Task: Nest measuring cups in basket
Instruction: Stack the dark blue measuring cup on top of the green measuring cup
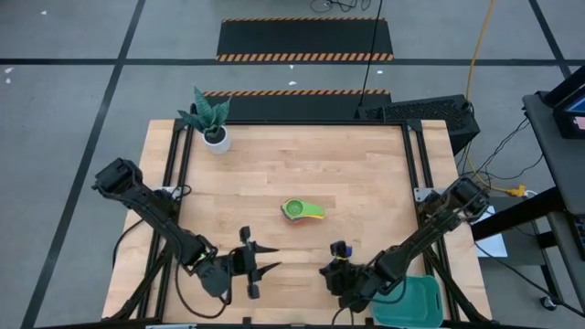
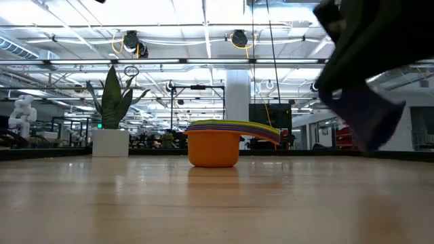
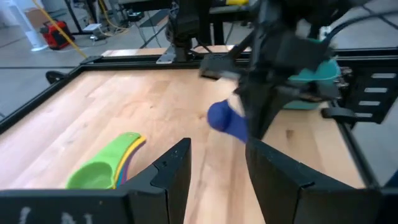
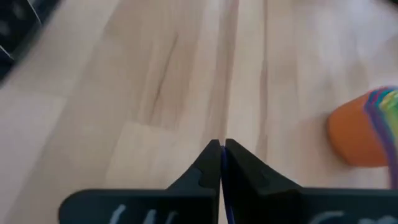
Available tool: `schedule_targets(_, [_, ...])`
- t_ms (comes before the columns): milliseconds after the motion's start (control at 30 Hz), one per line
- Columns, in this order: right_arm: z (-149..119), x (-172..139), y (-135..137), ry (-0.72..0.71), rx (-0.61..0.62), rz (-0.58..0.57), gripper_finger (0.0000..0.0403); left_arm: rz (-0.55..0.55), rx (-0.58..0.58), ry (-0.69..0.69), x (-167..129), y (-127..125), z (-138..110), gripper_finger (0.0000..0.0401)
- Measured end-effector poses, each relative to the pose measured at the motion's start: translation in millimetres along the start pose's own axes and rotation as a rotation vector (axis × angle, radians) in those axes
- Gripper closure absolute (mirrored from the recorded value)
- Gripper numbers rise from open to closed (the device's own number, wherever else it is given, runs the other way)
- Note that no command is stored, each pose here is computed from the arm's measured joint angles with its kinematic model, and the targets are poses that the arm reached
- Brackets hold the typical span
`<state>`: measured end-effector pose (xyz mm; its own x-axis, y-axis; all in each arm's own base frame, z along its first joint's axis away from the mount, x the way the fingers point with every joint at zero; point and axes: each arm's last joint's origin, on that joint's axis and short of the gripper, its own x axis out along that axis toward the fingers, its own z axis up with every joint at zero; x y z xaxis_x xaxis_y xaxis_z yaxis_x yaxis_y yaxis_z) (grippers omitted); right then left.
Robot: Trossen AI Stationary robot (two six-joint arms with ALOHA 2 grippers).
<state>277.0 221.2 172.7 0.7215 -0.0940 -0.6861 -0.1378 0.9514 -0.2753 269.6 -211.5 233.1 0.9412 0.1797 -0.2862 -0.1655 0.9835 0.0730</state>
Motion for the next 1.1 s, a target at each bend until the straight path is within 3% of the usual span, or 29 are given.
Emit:
schedule_targets(400, [25, -56, -34, -0.266, 0.003, -0.089, 0.0402, -0.072, -0.010, 0.054, 23, 19, 4, 0.0245])
schedule_targets(667, [7, -80, -69, -0.666, 0.107, -0.116, 0.0403, -0.046, -0.014, 0.082, 32, 29, 2, 0.0244])
schedule_targets(833, [-9, -89, -96, -0.823, 0.189, -0.174, 0.0403, -0.021, -0.025, 0.086, 40, 37, 3, 0.0244])
schedule_targets(967, [-15, -91, -115, -0.986, 0.241, -0.130, 0.0403, 0.009, -0.011, 0.082, 49, 48, 6, 0.0244])
schedule_targets(1100, [-18, -88, -133, -1.104, 0.277, -0.081, 0.0403, -0.046, -0.024, 0.113, 60, 62, 7, 0.0244])
